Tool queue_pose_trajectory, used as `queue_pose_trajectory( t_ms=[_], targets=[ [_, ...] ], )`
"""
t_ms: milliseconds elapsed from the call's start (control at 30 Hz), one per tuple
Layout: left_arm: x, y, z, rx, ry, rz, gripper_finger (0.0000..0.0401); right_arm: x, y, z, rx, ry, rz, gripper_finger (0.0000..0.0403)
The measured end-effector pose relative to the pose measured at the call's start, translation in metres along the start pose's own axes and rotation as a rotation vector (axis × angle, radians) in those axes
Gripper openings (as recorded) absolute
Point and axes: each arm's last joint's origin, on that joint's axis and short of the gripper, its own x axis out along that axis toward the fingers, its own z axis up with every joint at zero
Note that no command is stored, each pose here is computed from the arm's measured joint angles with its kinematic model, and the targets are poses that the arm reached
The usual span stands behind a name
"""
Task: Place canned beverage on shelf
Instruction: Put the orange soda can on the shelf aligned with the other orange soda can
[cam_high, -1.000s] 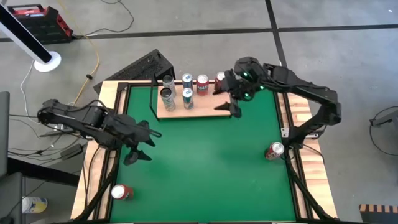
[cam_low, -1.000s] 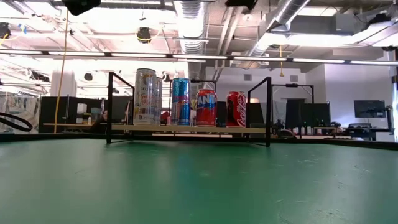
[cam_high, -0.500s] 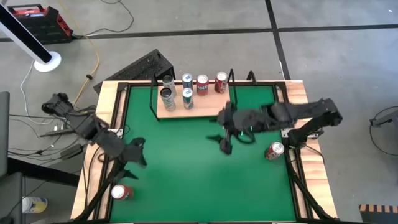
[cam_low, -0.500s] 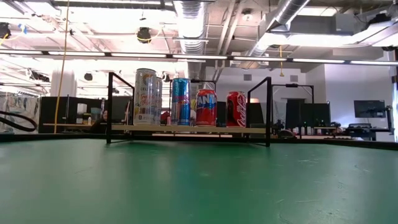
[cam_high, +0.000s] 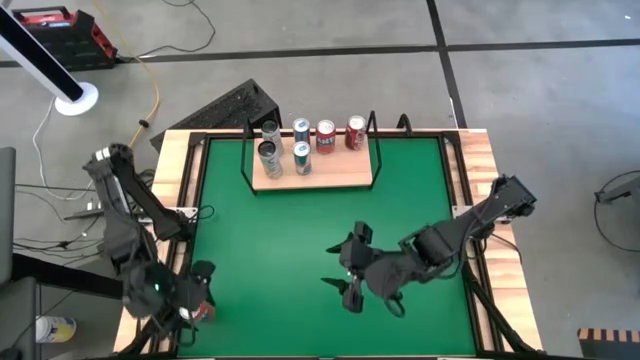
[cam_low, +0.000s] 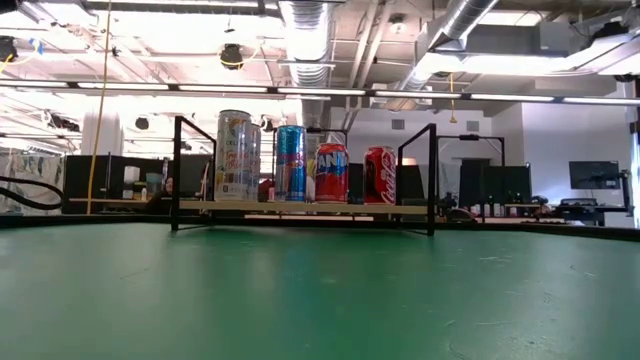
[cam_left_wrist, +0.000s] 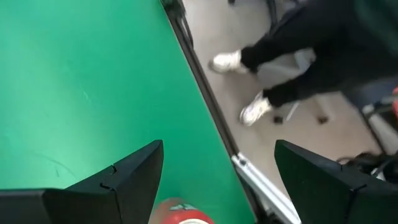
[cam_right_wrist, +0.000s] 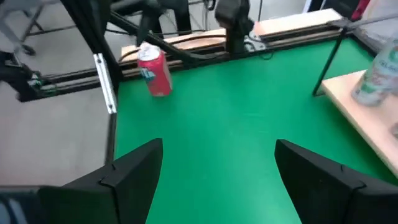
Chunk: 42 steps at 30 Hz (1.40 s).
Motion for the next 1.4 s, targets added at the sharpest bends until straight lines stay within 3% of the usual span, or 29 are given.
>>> queue_pose_trajectory(
  t_ms=[233, 533, 767, 933, 1133, 1400],
  targets=[
    [0.025, -0.001, -0.01, 0.003, 0.14, 0.073, 0.029, 0.006, 0.006, -0.004, -0.015, 0.001, 0.003, 0.0334],
    [0.026, 0.014, -0.013, -0.353, 0.263, 0.149, 0.029, 0.007, 0.003, -0.005, -0.175, 0.04, 0.029, 0.0334],
    [0.025, 0.018, -0.014, -0.505, 0.301, 0.173, 0.029, 0.013, -0.007, -0.002, -0.283, 0.075, 0.045, 0.0334],
    [0.026, 0.014, -0.019, -0.525, 0.325, 0.188, 0.029, 0.018, -0.013, 0.001, -0.32, 0.098, 0.09, 0.0334],
    [0.022, 0.013, -0.028, -0.539, 0.355, 0.252, 0.029, 0.022, -0.021, 0.001, -0.324, 0.126, 0.066, 0.0334],
    [0.02, 0.005, -0.035, -0.483, 0.356, 0.265, 0.029, 0.023, -0.023, 0.0, -0.326, 0.149, 0.086, 0.0334]
  ],
)
